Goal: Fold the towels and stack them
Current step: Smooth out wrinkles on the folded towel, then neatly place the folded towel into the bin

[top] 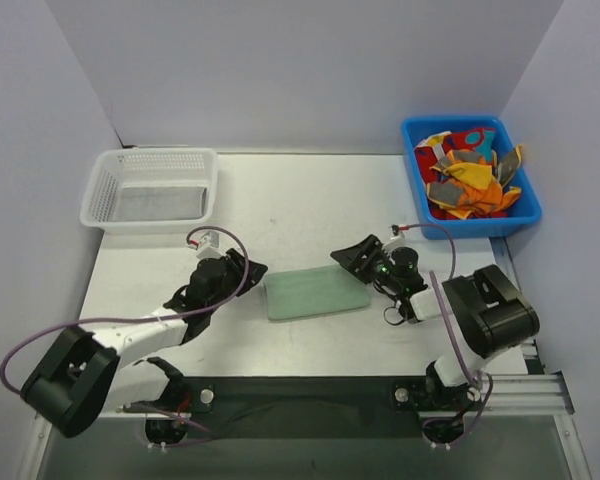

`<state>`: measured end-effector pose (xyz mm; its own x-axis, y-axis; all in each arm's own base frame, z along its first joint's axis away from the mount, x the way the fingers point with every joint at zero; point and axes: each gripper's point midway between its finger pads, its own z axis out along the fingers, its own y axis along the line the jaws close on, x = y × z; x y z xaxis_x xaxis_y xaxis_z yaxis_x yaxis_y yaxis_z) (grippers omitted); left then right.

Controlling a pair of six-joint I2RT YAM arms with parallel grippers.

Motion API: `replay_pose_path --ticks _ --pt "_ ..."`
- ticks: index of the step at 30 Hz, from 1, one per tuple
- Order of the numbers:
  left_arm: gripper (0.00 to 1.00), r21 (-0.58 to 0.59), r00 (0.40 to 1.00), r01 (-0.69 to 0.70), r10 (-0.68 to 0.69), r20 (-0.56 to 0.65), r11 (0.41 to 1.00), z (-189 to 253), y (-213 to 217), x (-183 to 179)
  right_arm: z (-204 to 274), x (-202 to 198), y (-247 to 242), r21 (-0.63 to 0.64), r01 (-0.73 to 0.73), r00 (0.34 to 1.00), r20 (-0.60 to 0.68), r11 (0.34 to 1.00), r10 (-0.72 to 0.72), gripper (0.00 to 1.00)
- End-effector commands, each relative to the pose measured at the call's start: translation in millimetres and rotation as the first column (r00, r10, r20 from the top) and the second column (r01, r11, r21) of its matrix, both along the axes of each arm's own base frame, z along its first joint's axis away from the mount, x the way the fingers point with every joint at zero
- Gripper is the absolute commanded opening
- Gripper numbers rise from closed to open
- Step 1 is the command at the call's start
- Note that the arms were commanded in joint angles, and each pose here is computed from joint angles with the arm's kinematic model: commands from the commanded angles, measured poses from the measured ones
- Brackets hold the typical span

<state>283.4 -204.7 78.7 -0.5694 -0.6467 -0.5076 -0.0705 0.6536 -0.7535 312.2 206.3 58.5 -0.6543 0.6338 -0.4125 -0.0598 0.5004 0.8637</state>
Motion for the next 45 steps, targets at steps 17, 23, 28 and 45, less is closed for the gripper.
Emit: replay_pose_path --ticks 17,23,28,45 --pt "0.43 -0.003 0.957 0.182 -0.178 -0.231 0.983 -34.8 -44.9 -65.1 -10.6 -81.9 -21.8 -0.108 -0.071 0.965 -0.26 0.992 0.041 0.55" --pt "0.41 -0.018 0.956 0.106 -0.107 -0.272 0.994 -50.3 -29.1 -70.7 -41.5 -93.4 -47.9 -0.219 -0.033 0.928 -0.368 0.975 -0.051 0.54" --pt "0.52 -0.028 0.975 0.074 -0.078 -0.21 0.997 -22.5 -21.0 -63.2 -35.7 -88.6 -56.6 -0.314 -0.067 0.933 -0.355 0.947 -0.052 0.54" --pt "0.9 0.421 0.99 0.071 -0.013 -0.14 0.904 41.8 131.5 -20.1 48.0 -95.9 96.1 -0.815 -0.485 0.764 -0.218 0.317 0.608 0.57"
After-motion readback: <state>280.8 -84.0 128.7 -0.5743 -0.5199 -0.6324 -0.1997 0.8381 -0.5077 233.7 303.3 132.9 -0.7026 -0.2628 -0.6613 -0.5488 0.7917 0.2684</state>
